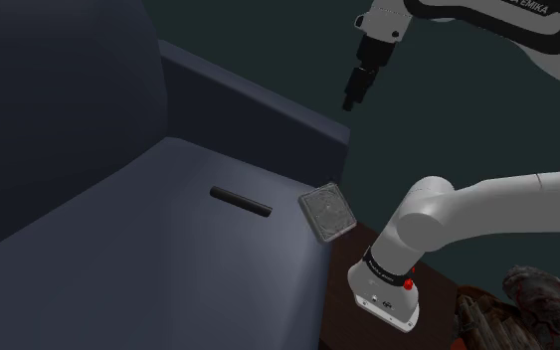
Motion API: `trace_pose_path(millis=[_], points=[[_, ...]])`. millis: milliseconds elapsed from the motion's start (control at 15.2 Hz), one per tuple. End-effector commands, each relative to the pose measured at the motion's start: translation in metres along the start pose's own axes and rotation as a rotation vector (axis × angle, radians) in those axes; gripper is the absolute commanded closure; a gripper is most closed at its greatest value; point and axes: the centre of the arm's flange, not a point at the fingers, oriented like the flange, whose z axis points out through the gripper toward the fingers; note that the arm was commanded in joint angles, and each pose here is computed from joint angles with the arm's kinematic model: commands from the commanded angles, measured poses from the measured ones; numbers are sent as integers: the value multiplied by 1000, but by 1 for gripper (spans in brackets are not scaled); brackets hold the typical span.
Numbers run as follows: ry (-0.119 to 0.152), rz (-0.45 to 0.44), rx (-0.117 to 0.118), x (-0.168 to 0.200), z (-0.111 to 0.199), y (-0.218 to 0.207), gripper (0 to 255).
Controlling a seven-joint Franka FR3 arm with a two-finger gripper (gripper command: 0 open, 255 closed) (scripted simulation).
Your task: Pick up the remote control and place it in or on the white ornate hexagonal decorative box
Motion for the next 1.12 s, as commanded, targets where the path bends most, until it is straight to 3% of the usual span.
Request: trace_pose_path(millis=[0,1056], points=[[0,0,0,0,0,0,0],[-15,-117,72,87,160,-98,0]])
